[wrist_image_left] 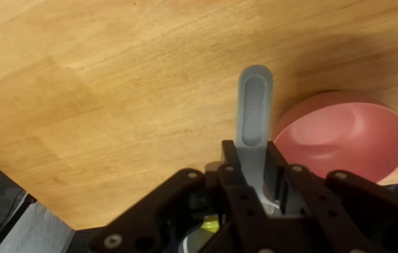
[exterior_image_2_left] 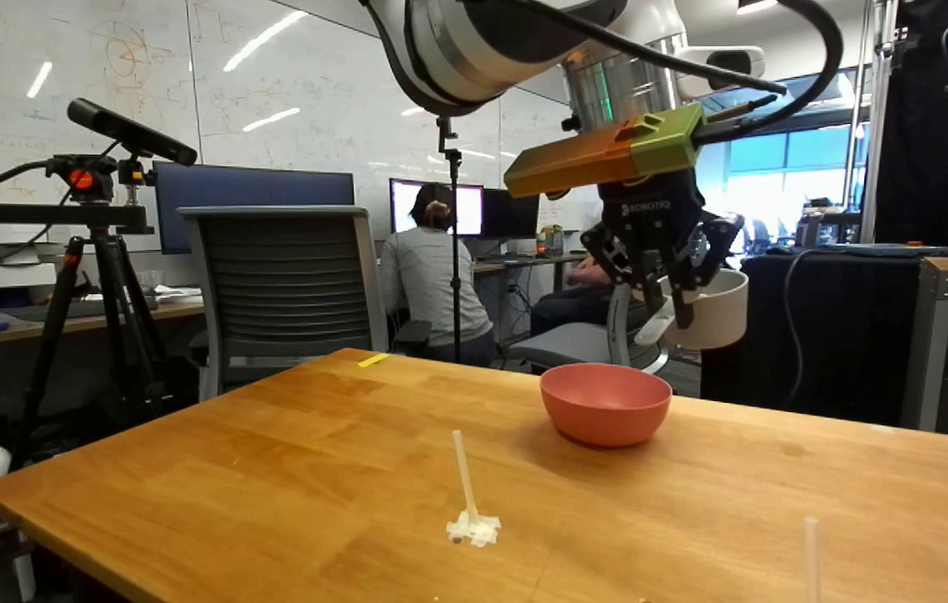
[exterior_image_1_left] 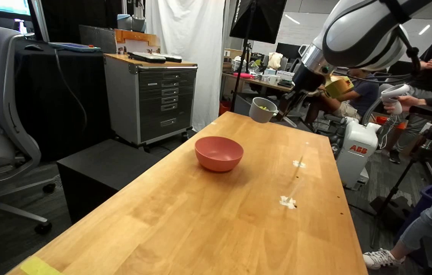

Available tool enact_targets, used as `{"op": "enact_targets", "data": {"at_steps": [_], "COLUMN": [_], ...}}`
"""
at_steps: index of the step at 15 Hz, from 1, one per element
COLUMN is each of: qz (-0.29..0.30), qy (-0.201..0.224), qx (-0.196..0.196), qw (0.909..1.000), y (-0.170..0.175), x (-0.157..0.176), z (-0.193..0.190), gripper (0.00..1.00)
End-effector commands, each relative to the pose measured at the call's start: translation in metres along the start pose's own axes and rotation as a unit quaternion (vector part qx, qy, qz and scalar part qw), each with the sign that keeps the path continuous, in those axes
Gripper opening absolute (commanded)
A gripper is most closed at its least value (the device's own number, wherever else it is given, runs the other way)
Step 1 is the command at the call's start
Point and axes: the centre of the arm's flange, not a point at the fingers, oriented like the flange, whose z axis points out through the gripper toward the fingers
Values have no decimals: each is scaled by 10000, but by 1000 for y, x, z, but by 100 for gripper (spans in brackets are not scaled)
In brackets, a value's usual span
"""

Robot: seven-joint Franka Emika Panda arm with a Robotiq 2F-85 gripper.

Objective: Pour the contents in the cup into the bowl

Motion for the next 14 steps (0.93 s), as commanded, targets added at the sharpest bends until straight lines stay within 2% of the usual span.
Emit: {"op": "enact_targets", "data": {"at_steps": [1, 5, 14], "qz": [23, -96, -518], "qy": [81, 77, -98], "qx": [-204, -376, -793], "qw": [9998, 9992, 9955], "y": [-14, -29, -63], "x": [36, 49, 45], "z": [-4, 7, 52], "gripper": [11, 11, 11]}}
